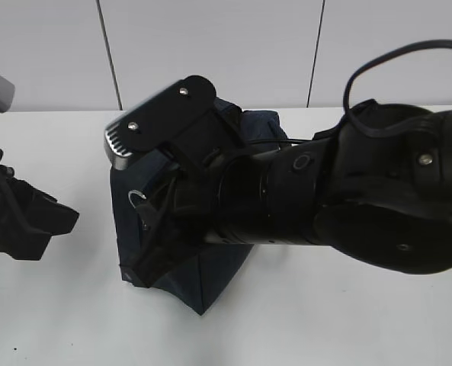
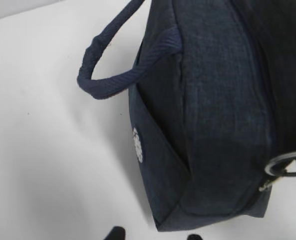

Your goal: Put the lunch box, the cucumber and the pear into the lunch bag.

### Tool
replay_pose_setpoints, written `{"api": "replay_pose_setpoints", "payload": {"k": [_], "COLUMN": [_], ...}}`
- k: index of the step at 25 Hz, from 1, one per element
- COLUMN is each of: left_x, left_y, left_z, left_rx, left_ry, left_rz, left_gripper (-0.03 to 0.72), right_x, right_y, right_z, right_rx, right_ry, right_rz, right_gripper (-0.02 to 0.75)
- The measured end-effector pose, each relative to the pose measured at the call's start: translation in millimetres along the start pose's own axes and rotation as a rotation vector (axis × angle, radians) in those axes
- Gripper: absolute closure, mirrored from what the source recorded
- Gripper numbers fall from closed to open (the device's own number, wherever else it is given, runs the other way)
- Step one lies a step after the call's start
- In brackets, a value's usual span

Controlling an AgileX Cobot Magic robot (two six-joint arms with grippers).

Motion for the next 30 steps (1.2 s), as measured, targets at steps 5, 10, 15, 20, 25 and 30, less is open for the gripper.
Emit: {"api": "replay_pose_setpoints", "payload": {"k": [5, 10, 15, 20, 25, 30], "left_x": [6.9, 9.7, 9.1, 4.1, -0.3, 0.7], "left_y": [14.7, 29.1, 37.4, 47.2, 57.3, 58.9], "left_z": [-5.5, -15.2, -19.2, -18.5, -21.3, -25.6], "left_rx": [-0.055, -0.139, -0.176, -0.190, -0.229, -0.262], "left_ry": [0.153, 0.272, 0.342, 0.349, 0.314, 0.296], "left_rz": [-0.040, -0.070, -0.077, -0.045, -0.021, -0.033], "left_gripper": [0.449, 0.442, 0.441, 0.445, 0.540, 0.695], "right_x": [-0.8, -3.5, -4.6, -4.9, -5.1, -4.2], "right_y": [-1.1, -2.5, -2.5, -2.5, -2.6, -2.6], "right_z": [-0.5, -1.2, -1.4, -1.4, -1.4, -1.5], "right_rx": [-0.003, -0.007, -0.008, -0.008, -0.008, -0.008], "right_ry": [0.000, 0.000, 0.000, 0.000, 0.002, 0.010], "right_rz": [0.009, 0.032, 0.039, 0.042, 0.043, 0.041], "right_gripper": [0.732, 0.732, 0.732, 0.732, 0.732, 0.732]}}
Point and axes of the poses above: a point on each arm's last joint axis where the gripper is mounted, y pointing out along that axis toward the gripper, z along the wrist's bending axis when the last joint is at zero, x = y × z, the point moved 5 cm from there along y, pointing out along that axis toward the gripper, and after that the axes turned 7 degrees about -y, right-handed, at the moved point
